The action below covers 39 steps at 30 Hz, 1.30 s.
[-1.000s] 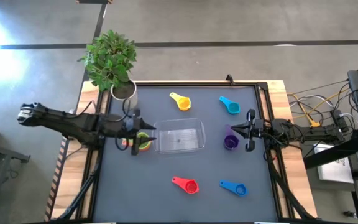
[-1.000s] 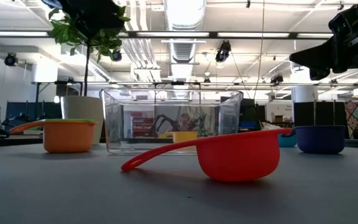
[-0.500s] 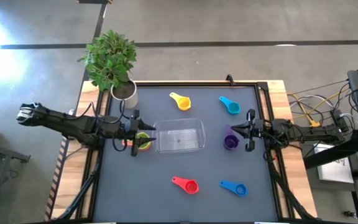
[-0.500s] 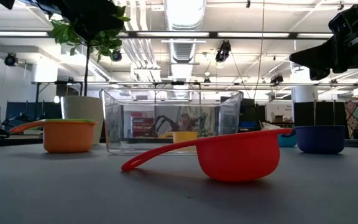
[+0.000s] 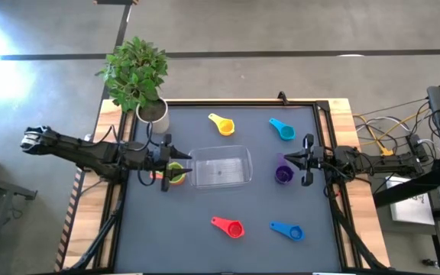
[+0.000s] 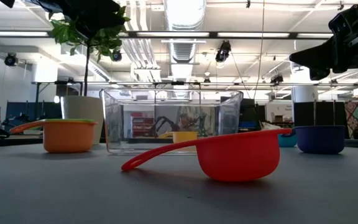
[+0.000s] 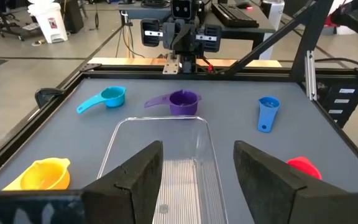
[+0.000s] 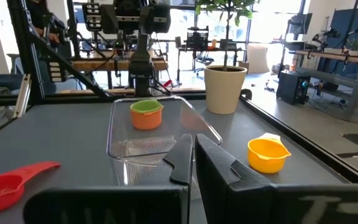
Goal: Nest measuring cups in basket
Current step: Stack the violet measuring cup on top of the green measuring cup
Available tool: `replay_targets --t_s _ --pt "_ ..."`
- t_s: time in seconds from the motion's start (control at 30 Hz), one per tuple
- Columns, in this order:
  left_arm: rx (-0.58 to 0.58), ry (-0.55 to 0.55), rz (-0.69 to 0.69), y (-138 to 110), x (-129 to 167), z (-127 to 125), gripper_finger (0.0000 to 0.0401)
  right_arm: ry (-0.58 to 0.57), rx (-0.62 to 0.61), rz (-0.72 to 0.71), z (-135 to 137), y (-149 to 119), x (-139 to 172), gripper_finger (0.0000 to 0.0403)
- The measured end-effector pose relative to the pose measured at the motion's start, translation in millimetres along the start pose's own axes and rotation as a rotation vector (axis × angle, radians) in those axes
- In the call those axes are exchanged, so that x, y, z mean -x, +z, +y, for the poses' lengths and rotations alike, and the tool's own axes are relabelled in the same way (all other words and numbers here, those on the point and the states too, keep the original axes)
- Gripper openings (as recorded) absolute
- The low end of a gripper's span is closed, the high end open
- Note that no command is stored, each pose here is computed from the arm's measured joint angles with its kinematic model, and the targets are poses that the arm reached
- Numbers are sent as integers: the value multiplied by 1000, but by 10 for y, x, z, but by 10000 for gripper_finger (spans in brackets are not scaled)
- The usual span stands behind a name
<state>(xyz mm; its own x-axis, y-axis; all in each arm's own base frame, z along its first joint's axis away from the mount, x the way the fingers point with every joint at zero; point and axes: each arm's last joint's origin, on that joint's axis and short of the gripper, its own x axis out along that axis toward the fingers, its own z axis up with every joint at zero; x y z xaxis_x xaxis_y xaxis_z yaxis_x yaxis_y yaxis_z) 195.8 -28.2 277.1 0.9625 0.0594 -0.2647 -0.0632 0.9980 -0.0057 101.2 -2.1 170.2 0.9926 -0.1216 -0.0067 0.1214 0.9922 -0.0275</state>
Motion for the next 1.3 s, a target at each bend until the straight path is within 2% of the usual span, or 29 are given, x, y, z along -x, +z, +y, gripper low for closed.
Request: replay_targets --t_s 0.93,1.1,1.3 --pt "66 -1 18 -17 24 6 181 -1 -14 -99 -3 96 5 9" --pt "69 -2 12 -3 94 21 181 -2 -14 -98 -3 95 5 9" --pt "88 -10 -58 78 303 65 181 0 -42 -98 -3 95 4 9"
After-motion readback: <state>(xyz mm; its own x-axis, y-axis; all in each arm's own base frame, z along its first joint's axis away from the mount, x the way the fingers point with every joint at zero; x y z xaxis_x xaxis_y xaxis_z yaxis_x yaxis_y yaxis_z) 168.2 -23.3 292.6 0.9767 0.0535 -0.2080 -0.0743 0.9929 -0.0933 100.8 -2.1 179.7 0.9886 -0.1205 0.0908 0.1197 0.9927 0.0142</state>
